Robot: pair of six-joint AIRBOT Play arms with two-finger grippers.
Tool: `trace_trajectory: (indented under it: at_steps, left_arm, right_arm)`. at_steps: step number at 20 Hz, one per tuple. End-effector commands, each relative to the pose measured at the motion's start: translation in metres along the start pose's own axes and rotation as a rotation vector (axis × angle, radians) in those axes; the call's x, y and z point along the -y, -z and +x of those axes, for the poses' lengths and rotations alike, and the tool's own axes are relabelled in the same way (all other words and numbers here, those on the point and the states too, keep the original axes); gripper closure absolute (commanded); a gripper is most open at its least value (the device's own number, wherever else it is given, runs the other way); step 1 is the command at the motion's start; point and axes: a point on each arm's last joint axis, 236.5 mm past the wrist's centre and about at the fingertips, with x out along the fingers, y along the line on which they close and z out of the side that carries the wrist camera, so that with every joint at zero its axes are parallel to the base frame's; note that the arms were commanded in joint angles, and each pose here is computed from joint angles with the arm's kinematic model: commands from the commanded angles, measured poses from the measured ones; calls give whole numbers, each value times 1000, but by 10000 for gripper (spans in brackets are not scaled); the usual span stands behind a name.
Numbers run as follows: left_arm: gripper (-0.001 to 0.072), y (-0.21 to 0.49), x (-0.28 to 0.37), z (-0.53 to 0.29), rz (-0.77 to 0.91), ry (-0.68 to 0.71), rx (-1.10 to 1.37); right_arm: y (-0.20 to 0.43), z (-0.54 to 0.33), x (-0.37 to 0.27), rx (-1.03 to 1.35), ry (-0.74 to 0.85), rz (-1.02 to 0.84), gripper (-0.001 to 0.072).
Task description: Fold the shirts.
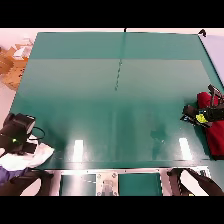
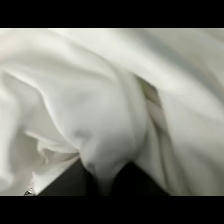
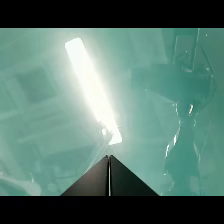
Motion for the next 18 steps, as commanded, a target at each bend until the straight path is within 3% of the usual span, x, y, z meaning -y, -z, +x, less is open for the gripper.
trace_trajectory:
  at_steps: [1,5,8,14,18]
  left_arm:
    - [686,-6,7,12,26,83,28]
    - [687,-32,9,-51,118,156,120]
    - [688,-81,24,-164,175,224,425]
    - [688,-95,109,-405,366,511,1143]
    - [686,-112,193,-437,464,684,1210]
  right_arm:
    - [0,1,0,-2,0,0,697]
    - [0,1,0,-2,0,0,697]
    - [0,1,0,-2,0,0,697]
    - [0,1,0,-2,0,0,697]
    - [0,1,0,-2,0,0,697]
